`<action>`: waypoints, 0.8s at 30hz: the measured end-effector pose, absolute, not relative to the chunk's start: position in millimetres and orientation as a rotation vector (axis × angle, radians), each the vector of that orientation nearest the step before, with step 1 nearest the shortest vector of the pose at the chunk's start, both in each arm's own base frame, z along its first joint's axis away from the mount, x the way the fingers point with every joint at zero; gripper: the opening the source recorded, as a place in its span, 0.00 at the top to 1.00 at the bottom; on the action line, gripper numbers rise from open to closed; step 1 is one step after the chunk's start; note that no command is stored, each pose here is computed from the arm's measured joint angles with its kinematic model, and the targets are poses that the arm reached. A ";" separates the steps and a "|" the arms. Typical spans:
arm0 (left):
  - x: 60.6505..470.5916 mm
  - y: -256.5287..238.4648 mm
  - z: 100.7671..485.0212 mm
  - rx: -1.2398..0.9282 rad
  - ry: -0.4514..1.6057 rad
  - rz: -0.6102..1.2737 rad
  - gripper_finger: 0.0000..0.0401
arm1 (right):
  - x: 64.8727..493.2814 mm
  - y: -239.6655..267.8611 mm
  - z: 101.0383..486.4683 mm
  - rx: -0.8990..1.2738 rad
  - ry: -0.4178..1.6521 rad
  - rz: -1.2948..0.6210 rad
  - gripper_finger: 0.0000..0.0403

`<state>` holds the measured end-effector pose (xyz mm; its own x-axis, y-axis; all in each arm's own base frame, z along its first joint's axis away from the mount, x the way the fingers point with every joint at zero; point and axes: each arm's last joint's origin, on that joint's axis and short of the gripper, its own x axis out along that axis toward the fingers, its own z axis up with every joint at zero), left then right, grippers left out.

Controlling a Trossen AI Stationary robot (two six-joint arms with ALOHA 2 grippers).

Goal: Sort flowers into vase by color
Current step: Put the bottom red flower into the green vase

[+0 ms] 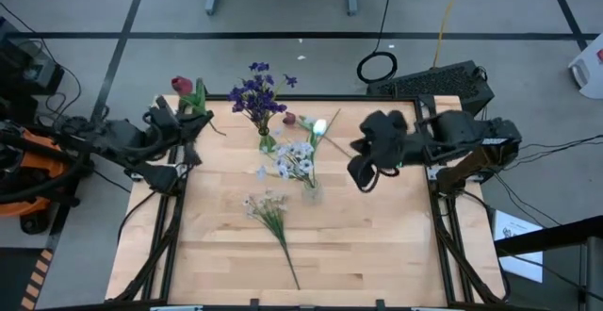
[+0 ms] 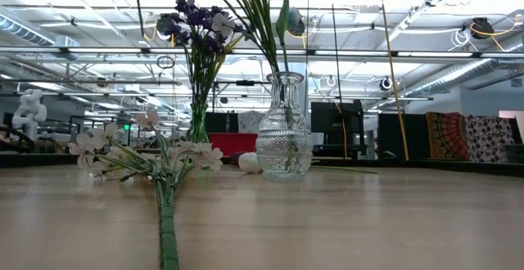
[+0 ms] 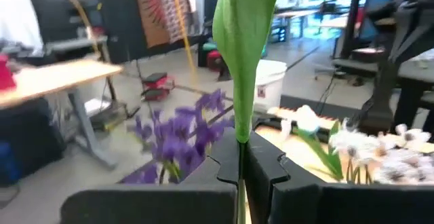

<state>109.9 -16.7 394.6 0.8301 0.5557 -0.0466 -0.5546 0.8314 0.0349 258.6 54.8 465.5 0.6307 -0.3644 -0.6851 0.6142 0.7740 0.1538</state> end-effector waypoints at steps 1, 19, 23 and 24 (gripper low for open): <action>112.2 -17.1 389.4 0.001 0.060 0.599 0.99 | 255.4 57.0 461.0 0.387 0.709 -0.625 0.99; 147.8 8.7 295.9 -0.015 0.019 0.533 0.99 | 248.7 89.0 294.6 0.789 0.716 -0.496 1.00; 150.3 21.8 295.7 0.015 -0.013 0.488 0.99 | 249.7 89.3 260.9 0.908 0.599 -0.434 1.00; 151.2 25.2 295.4 0.023 -0.032 0.476 0.99 | 250.5 89.7 254.0 0.929 0.567 -0.413 1.00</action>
